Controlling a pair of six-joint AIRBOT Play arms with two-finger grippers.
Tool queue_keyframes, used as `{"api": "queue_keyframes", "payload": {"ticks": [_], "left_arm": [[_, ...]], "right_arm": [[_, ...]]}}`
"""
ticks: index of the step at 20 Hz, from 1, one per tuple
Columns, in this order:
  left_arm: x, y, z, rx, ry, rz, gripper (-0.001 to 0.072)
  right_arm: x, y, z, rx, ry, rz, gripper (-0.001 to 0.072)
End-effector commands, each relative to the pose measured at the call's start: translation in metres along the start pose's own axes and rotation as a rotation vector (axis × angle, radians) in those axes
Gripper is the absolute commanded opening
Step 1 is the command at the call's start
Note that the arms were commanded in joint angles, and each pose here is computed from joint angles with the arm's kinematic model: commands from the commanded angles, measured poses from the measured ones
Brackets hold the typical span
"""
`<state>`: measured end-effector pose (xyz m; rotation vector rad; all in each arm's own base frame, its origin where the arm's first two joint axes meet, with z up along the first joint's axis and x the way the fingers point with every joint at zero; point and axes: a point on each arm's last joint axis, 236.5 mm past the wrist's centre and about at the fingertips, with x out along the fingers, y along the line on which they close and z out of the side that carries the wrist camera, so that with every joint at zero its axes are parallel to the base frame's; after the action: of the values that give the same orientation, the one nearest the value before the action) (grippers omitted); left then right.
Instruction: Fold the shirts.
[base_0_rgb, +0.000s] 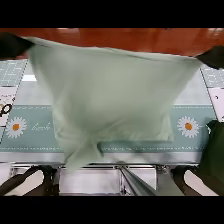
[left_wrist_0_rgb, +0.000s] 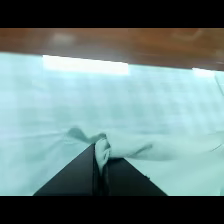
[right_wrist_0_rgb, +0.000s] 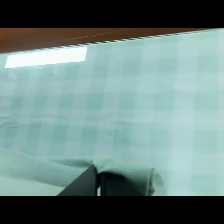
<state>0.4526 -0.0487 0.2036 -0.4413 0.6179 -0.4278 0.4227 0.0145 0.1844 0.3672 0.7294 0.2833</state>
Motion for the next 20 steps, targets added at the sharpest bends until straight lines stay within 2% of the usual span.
{"api": "queue_keyframes", "payload": {"ticks": [1,4,8,9,10,11,13,16,20], "left_arm": [[0.098,0.07,-0.028,-0.083,0.05,0.063,0.002],[0.144,0.093,-0.052,-0.121,0.108,0.073,0.002],[0.174,0.092,-0.083,-0.138,0.183,0.056,0.002],[0.174,0.09,-0.084,-0.136,0.185,0.054,0.0025],[0.172,0.088,-0.084,-0.154,0.195,0.048,0.0181],[0.166,0.086,-0.08,-0.179,0.208,0.036,0.0513],[0.137,0.094,-0.073,-0.183,0.29,0.04,0.0511],[0.056,0.132,-0.077,-0.266,0.463,0.139,0.051],[-0.014,0.147,-0.1,-0.393,0.436,0.152,0.051]], "right_arm": [[0.092,-0.045,0.003,0.173,-0.009,0.078,0.0031],[0.144,-0.067,-0.001,0.306,0.018,0.132,0.0031],[0.183,-0.087,-0.023,0.493,0.082,0.152,0.0036],[0.187,-0.09,-0.028,0.53,0.096,0.15,0.0171],[0.187,-0.09,-0.03,0.54,0.107,0.154,0.0426],[0.181,-0.09,-0.028,0.533,0.113,0.167,0.0416],[0.153,-0.088,-0.014,0.507,0.142,0.224,0.0414],[0.088,-0.101,-0.006,0.486,0.191,0.26,0.0406],[0.022,-0.176,-0.073,0.458,0.279,-0.124,0.0408]]}}
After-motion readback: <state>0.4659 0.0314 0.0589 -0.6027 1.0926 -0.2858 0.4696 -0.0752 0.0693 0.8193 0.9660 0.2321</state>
